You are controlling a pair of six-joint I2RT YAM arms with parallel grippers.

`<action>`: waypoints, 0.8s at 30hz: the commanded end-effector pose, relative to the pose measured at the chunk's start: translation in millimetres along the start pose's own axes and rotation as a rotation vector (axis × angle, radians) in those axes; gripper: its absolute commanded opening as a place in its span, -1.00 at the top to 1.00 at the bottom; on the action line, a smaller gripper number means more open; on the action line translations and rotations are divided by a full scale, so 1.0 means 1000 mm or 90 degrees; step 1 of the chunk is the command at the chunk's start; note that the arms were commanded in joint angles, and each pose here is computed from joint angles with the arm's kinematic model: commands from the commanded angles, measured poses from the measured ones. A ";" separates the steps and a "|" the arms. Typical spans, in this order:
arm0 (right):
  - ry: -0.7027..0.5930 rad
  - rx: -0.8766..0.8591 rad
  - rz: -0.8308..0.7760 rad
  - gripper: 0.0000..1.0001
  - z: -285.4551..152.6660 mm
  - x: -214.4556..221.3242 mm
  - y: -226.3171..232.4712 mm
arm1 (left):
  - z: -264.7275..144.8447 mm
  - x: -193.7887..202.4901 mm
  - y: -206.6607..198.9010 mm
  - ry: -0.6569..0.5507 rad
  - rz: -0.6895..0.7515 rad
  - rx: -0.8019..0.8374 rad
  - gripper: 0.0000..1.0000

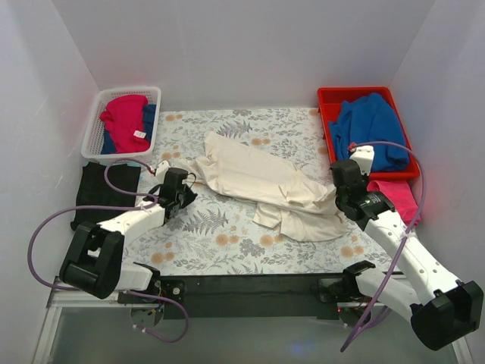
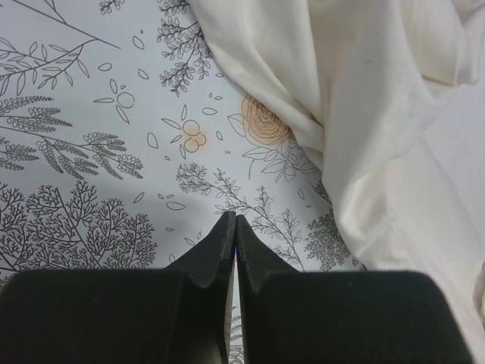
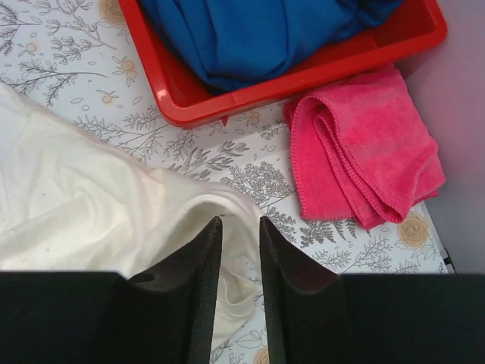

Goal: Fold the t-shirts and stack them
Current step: Flatten out the tshirt

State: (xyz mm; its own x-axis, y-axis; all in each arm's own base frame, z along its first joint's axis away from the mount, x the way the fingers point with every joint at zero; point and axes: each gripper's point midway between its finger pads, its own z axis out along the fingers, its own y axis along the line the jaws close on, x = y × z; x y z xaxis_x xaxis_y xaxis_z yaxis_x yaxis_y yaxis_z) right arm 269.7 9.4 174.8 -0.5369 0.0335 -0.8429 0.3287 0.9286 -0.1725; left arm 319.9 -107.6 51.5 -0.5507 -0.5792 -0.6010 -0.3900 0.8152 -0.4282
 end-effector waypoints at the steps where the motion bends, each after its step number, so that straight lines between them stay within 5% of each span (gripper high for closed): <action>1: -0.015 -0.035 0.048 0.34 -0.009 -0.015 0.007 | -0.005 -0.019 -0.016 -0.025 -0.005 0.019 0.96; 12: 0.000 -0.402 -0.059 0.10 -0.039 -0.006 0.108 | 0.004 -0.019 -0.024 -0.011 0.007 0.021 0.81; 24: 0.089 -0.435 -0.185 -0.05 -0.027 0.068 0.147 | 0.009 -0.013 -0.023 0.002 0.012 0.021 0.46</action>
State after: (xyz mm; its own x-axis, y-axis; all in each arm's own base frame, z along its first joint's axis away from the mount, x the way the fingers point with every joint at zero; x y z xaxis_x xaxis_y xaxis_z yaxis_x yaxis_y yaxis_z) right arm 253.6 144.8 101.5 -0.6773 -0.2258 -0.7002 -0.3352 0.9419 0.0204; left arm 334.3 -117.6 55.4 -0.5709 -0.5655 -0.5952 -0.3686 0.8243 -0.4297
